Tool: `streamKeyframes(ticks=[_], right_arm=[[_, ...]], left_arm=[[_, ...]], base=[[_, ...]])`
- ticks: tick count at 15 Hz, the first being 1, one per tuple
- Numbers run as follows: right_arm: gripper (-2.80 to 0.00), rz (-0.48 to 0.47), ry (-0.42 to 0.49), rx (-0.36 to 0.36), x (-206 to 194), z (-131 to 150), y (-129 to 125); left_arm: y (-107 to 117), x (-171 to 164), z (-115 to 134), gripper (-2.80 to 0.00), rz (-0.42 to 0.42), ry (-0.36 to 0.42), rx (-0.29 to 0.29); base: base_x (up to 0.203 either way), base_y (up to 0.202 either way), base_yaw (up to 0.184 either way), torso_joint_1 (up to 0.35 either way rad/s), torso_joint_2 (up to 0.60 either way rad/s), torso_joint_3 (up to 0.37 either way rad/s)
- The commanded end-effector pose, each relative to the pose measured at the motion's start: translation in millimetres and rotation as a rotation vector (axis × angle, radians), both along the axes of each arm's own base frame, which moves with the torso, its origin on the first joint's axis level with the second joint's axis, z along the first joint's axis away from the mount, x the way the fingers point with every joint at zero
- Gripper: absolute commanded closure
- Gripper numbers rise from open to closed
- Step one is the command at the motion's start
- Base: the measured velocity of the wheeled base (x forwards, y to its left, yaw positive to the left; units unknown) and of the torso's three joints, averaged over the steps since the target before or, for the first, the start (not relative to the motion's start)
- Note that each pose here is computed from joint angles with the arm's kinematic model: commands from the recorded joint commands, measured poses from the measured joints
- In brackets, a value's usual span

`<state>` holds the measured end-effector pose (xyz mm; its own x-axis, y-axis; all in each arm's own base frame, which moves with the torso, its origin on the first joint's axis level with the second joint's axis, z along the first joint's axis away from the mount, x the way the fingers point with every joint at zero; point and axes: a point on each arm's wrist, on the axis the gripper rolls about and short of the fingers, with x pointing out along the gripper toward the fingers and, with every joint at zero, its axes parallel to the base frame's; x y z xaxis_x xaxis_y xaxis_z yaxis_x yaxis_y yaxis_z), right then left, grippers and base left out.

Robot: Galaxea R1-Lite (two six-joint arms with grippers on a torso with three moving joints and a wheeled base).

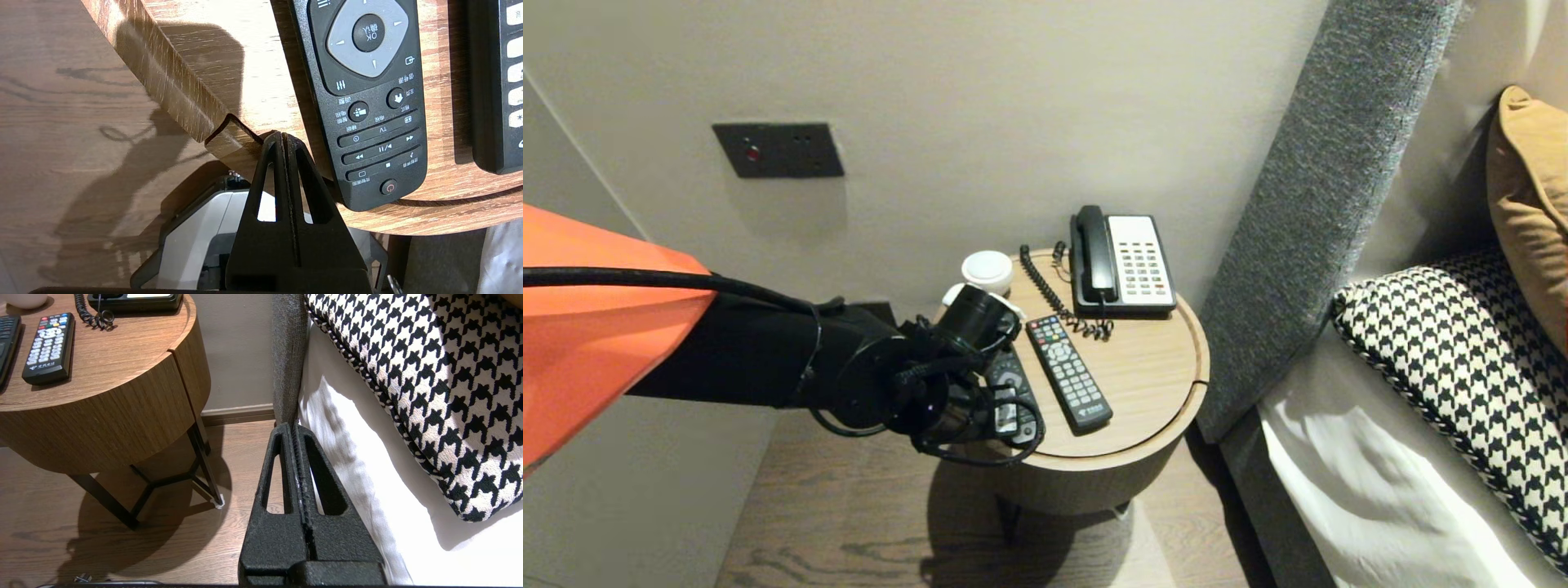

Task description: Open the nightstand drawer

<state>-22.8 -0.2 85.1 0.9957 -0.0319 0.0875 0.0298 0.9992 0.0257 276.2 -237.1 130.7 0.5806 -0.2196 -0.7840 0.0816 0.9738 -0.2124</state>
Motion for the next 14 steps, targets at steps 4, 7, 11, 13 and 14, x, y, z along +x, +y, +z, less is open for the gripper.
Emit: streamKeyframes(ticks=[4,7,11,13,14], right_arm=[[0.00,0.000,0.039,0.001,3,-11,0],[0.00,0.000,0.039,0.001,3,-11,0],[0.00,0.000,0.039,0.001,3,-11,0],[0.00,0.000,0.039,0.001,3,-11,0],[0.00,0.000,0.039,0.001,3,-11,0]], left_arm=[[6,-15,4,0.00,-0.011,0.018,-0.010],[9,-22,1,0.00,-0.013,0.035,-0.002],[6,-38,-5,0.00,-0.035,0.055,0.003],[1,-49,-7,0.00,-0.054,0.057,-0.010],[0,-53,-9,0.00,-0.058,0.061,-0.012]], base=[[0.000,0.000,0.000,0.000,0.00,0.000],[0.000,0.000,0.000,0.000,0.00,0.000],[0.000,0.000,0.000,0.000,0.00,0.000],[0.000,0.000,0.000,0.000,0.00,0.000],[0.000,0.000,0.000,0.000,0.00,0.000]])
